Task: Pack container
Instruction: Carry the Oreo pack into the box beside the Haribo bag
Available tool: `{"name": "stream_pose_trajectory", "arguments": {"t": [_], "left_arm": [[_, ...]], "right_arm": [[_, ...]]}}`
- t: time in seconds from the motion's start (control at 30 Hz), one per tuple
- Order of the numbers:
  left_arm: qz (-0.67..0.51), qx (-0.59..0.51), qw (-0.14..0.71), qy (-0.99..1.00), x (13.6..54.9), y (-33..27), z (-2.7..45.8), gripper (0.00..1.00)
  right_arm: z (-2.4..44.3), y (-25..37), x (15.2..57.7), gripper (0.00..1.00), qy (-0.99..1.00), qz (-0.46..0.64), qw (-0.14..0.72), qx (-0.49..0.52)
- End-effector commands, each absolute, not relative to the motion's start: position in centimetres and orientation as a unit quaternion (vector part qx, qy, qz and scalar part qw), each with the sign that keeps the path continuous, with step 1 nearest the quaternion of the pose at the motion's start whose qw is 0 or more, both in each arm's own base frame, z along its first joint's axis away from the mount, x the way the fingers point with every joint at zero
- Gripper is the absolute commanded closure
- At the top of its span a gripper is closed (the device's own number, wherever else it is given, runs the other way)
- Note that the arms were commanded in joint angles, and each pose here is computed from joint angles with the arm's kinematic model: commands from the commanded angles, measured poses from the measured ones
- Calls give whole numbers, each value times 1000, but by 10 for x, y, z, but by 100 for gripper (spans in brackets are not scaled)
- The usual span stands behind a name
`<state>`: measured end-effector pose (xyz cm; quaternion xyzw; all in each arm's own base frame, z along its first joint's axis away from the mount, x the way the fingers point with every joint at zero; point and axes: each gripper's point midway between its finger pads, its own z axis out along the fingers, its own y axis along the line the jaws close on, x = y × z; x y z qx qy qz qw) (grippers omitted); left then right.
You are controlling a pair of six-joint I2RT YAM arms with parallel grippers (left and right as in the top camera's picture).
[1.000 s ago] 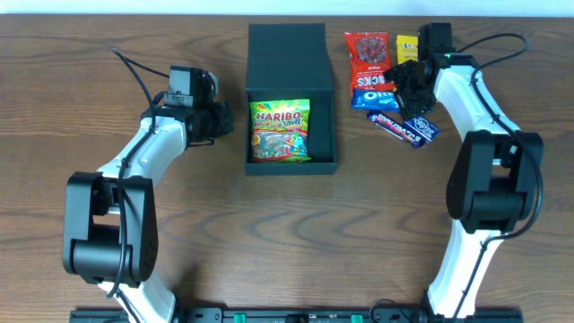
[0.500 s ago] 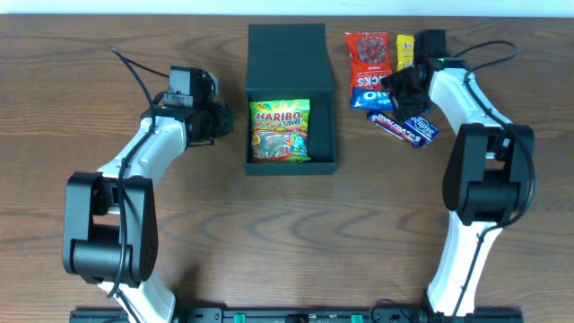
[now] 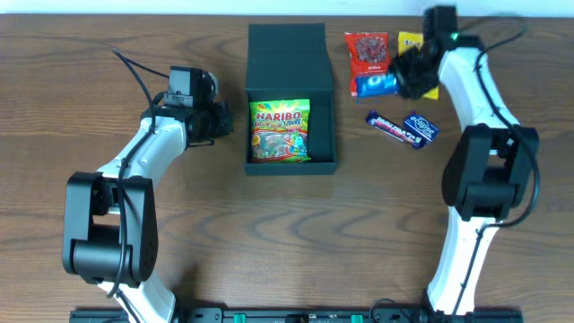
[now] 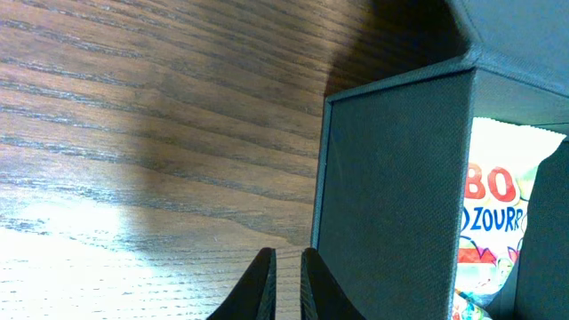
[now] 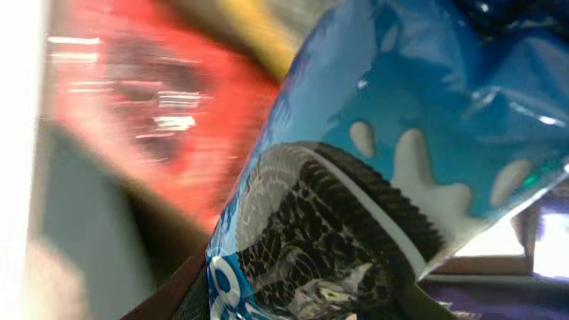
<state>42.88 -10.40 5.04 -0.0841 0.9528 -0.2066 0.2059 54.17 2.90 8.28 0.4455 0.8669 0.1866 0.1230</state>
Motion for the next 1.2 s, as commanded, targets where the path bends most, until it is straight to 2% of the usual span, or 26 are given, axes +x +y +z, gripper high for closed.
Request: {"name": "stream_pose_trajectory", "arguments": {"t": [0.0, 0.1, 0.17, 0.4, 0.5, 0.67, 0.93, 1.17], "left_arm": [[-203, -75, 228, 949, 436, -102, 66, 86], [-196, -77, 231, 950, 437, -100, 66, 85], [-185, -80, 235, 951, 439, -95, 66, 84], [-178, -94, 251, 947, 444, -80, 76, 84], [-177, -103, 258, 944, 446, -71, 81, 84], [-176, -107, 263, 942, 447, -67, 85, 84], [-177, -107, 260, 943, 446, -68, 84, 84], [-175, -109, 250, 946, 441, -67, 81, 84]], "right_arm": [[149, 56, 566, 75, 908, 234, 200, 286], [185, 98, 568, 76, 923, 274, 240, 121], [195, 122, 560, 81, 927, 278, 249, 31], [172, 188, 495, 86, 925, 231, 190, -235], [157, 206, 465, 89, 915, 175, 151, -330], [147, 224, 443, 97, 915, 142, 118, -358], [137, 217, 434, 90, 953, 130, 80, -261], [131, 210, 408, 89, 966, 122, 20, -227]]}}
